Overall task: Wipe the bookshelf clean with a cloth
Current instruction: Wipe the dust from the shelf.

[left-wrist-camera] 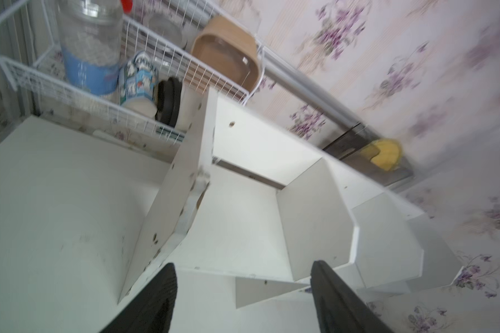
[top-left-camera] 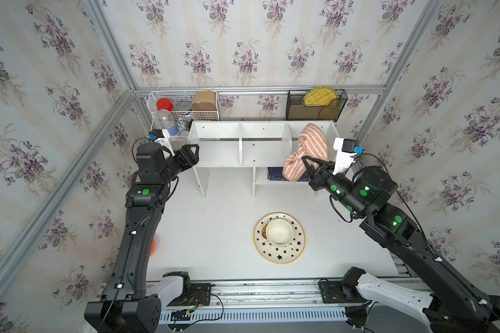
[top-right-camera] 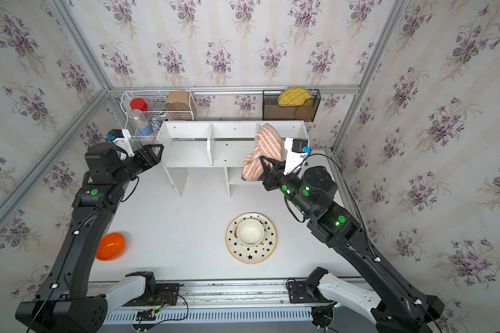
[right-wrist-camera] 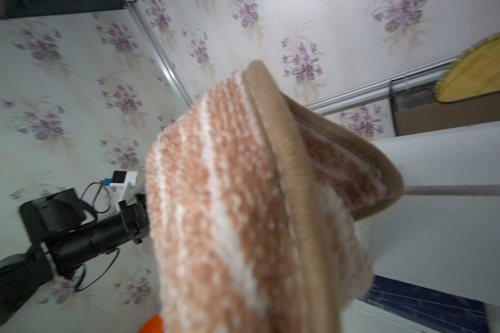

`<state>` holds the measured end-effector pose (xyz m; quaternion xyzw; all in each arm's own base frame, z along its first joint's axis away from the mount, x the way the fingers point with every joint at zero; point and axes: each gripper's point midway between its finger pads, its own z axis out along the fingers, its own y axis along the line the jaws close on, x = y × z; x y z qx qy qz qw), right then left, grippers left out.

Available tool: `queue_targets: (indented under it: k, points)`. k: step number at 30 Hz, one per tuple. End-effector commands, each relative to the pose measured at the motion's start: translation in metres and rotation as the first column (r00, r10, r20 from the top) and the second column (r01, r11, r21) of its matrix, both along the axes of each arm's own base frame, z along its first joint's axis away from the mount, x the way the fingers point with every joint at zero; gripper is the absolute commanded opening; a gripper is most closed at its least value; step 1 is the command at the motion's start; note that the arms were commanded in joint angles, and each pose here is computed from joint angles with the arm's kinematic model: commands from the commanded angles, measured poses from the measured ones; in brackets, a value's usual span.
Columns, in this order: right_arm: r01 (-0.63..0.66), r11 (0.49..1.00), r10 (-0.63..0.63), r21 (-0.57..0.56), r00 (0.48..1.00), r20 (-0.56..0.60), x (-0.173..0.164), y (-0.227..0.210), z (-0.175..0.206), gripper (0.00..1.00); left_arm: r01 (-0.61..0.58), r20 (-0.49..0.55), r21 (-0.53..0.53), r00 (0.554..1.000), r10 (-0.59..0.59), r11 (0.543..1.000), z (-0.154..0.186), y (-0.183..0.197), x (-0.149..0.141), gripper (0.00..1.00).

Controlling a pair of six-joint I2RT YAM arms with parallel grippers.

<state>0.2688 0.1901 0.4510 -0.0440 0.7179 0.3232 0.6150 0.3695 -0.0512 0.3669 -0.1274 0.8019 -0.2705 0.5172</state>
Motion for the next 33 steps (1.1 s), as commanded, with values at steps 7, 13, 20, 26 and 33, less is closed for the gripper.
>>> queue_targets:
  k: [7,13,20,26,33]
  points:
    - [0.178,0.947,-0.218,-0.267,0.967,-0.129,0.052,-0.037,-0.037,0.0,0.027,0.065,0.075,0.997,-0.032,0.997,-0.007,0.001,0.017,0.8]
    - [0.248,0.926,-0.306,-0.286,0.935,-0.178,0.103,-0.051,-0.043,0.0,0.06,0.088,0.099,0.994,-0.068,0.993,-0.016,-0.004,0.04,0.66]
    - [0.225,0.905,-0.323,-0.361,0.915,-0.239,0.154,-0.04,-0.073,0.0,0.098,0.099,0.088,0.989,-0.107,0.991,-0.035,-0.01,0.065,0.42]
    - [0.222,0.896,-0.36,-0.384,0.871,-0.336,0.178,-0.046,-0.121,0.0,0.144,0.102,0.071,0.983,-0.151,0.987,-0.047,-0.021,0.07,0.29]
    - [0.22,0.879,-0.395,-0.423,0.831,-0.391,0.168,-0.054,-0.149,0.1,0.173,0.115,0.078,0.977,-0.181,0.982,-0.047,-0.035,0.064,0.15]
